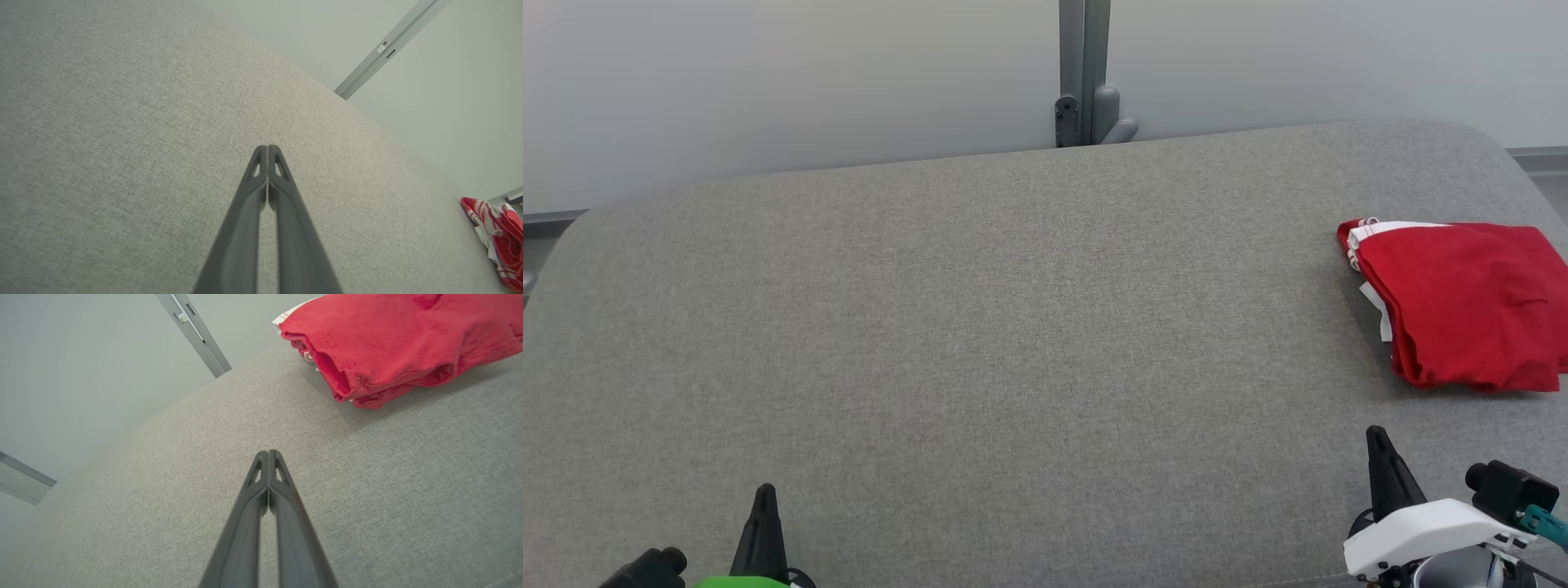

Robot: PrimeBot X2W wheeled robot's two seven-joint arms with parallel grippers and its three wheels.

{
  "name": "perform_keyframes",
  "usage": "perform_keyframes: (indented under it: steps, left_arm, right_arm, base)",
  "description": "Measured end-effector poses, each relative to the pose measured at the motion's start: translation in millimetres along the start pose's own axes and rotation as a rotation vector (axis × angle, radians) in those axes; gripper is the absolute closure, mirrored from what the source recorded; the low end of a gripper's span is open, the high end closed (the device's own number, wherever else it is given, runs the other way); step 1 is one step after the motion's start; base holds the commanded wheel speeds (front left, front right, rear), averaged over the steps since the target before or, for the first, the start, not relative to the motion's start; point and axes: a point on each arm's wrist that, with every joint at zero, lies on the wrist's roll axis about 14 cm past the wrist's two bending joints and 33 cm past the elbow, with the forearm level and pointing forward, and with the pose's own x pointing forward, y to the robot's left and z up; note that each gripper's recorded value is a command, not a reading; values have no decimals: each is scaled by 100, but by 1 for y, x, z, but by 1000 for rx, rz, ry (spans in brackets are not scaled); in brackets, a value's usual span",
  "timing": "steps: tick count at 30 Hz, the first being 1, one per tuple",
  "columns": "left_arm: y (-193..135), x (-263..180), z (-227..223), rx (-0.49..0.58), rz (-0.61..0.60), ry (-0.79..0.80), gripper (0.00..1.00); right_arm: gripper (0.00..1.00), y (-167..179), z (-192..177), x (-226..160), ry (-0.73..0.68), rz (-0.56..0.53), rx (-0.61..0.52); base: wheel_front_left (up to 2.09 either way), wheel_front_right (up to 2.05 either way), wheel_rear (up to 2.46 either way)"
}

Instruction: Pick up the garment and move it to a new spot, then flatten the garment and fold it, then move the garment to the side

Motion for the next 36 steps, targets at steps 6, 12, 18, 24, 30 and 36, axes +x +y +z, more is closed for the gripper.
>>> perform_keyframes:
  steps: [6, 12, 18, 24, 30, 36]
  left_arm:
    - [-2, 5, 5, -92, 0, -6, 100]
    - [-4, 8, 9, -171, -2, -10, 100]
    - [-6, 11, 13, -244, -6, -12, 100]
    - [-10, 14, 17, -315, -17, -14, 100]
    - [-12, 17, 20, -385, -26, -16, 100]
    - [-15, 20, 23, -450, -34, -17, 100]
  right_arm:
    - [100, 0, 4, 3, -9, -6, 99]
    - [100, 1, 7, 5, -9, -9, 191]
    - [100, 1, 10, 7, -14, -9, 280]
    - [100, 2, 13, 8, -17, -8, 362]
    - [100, 3, 16, 10, -21, -3, 438]
    - [100, 4, 19, 12, -23, 3, 513]
  base:
    - [0, 0, 0]
    - [0, 0, 0]
    - [0, 0, 0]
    - [0, 0, 0]
    - [0, 0, 0]
    - [0, 0, 0]
